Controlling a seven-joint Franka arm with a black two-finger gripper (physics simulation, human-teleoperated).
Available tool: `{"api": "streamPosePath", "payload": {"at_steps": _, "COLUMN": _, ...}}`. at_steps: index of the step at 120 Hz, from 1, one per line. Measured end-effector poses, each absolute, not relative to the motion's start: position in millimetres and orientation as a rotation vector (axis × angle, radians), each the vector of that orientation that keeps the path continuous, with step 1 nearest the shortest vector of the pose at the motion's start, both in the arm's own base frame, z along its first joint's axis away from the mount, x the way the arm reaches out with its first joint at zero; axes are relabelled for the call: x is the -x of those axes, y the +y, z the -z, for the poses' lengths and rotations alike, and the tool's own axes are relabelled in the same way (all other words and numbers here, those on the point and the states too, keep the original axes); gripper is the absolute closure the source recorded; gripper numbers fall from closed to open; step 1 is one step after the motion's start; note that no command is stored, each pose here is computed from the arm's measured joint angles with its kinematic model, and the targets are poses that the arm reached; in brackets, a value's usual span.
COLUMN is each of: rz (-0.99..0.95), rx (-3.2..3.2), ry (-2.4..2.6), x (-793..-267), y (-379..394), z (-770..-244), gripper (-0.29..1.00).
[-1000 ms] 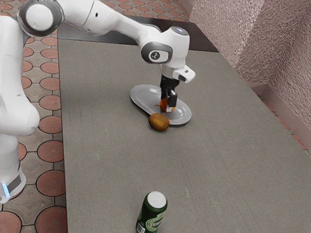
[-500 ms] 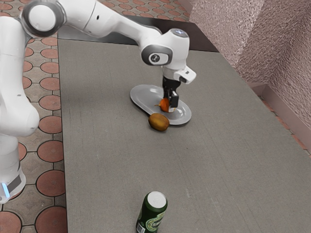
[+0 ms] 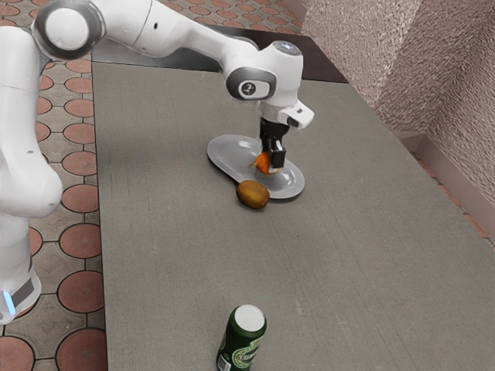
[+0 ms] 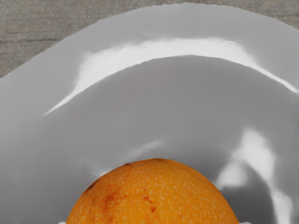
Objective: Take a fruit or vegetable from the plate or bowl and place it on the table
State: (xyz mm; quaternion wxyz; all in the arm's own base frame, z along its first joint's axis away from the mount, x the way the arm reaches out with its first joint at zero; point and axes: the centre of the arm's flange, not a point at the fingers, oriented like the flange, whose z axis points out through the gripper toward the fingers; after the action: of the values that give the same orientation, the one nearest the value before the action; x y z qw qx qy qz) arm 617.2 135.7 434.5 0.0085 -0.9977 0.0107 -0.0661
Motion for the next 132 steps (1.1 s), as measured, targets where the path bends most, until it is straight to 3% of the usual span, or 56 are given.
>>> {"api": "streamPosePath", "payload": {"at_steps": 27, "rz": 0.291, "rx": 3.068, "ry": 0.163, "x": -633, "y": 73, "z": -512, "gripper": 0.33}}
{"api": "streamPosePath", "payload": {"at_steps": 69, "rz": 0.218, "rx": 3.068, "ry": 0.344, "x": -636, "y": 0, "z": -490, "gripper": 0.34}}
{"api": "streamPosePath", "payload": {"at_steps": 97, "rz": 0.304, "rx": 3.008, "ry": 0.376, "x": -625, "y": -41, "z": -567, "gripper": 0.33}}
{"api": "streamPosePath", "payload": {"at_steps": 132, "rz": 0.204, "rx": 3.009, "ry": 0.547, "x": -609, "y": -134, "z": -534, "gripper": 0.33}}
